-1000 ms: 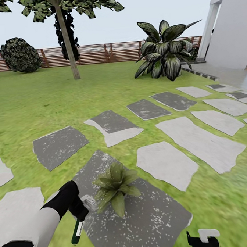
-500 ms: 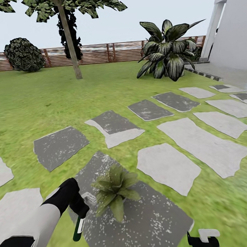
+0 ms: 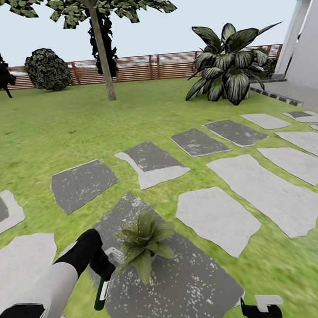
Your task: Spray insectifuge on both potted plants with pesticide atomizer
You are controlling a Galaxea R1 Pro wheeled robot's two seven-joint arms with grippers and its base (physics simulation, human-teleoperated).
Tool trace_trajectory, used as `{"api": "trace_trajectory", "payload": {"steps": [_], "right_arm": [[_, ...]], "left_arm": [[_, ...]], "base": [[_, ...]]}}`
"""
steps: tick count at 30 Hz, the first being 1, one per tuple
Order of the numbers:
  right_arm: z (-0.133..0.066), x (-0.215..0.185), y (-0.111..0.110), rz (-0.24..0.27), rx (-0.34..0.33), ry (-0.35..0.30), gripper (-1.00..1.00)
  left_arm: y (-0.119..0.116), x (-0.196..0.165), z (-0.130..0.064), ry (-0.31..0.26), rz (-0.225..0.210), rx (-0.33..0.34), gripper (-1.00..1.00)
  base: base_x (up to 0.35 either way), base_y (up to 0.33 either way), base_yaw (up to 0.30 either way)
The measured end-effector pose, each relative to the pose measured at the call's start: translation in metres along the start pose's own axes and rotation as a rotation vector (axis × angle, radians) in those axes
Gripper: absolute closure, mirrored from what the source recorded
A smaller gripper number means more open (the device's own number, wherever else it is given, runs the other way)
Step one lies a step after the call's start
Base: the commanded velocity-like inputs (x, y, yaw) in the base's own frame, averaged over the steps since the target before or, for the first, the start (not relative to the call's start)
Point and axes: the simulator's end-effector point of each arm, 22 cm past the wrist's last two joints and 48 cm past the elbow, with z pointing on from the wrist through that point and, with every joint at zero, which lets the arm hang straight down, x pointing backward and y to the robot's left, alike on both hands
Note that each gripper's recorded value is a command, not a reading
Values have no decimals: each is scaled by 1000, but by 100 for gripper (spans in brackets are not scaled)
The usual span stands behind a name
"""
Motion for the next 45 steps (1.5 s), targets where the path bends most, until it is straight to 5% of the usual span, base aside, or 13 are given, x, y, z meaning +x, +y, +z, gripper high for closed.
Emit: {"api": "trace_trajectory", "payload": {"steps": [6, 12, 25, 45], "right_arm": [[0, 0, 0, 0, 0, 0, -100], [0, 0, 0, 0, 0, 0, -100], [0, 0, 0, 0, 0, 0, -100], [0, 0, 0, 0, 0, 0, -100]], "left_arm": [[-8, -11, -9, -20, 10, 32, 100], [-21, 3, -8, 71, 88, 53, 100], [-21, 11, -2, 92, 90, 51, 100], [-20, 4, -7, 79, 91, 47, 100]], "base": [[-14, -12, 211], [0, 0, 15], [7, -7, 234], [33, -244, 143]]}}
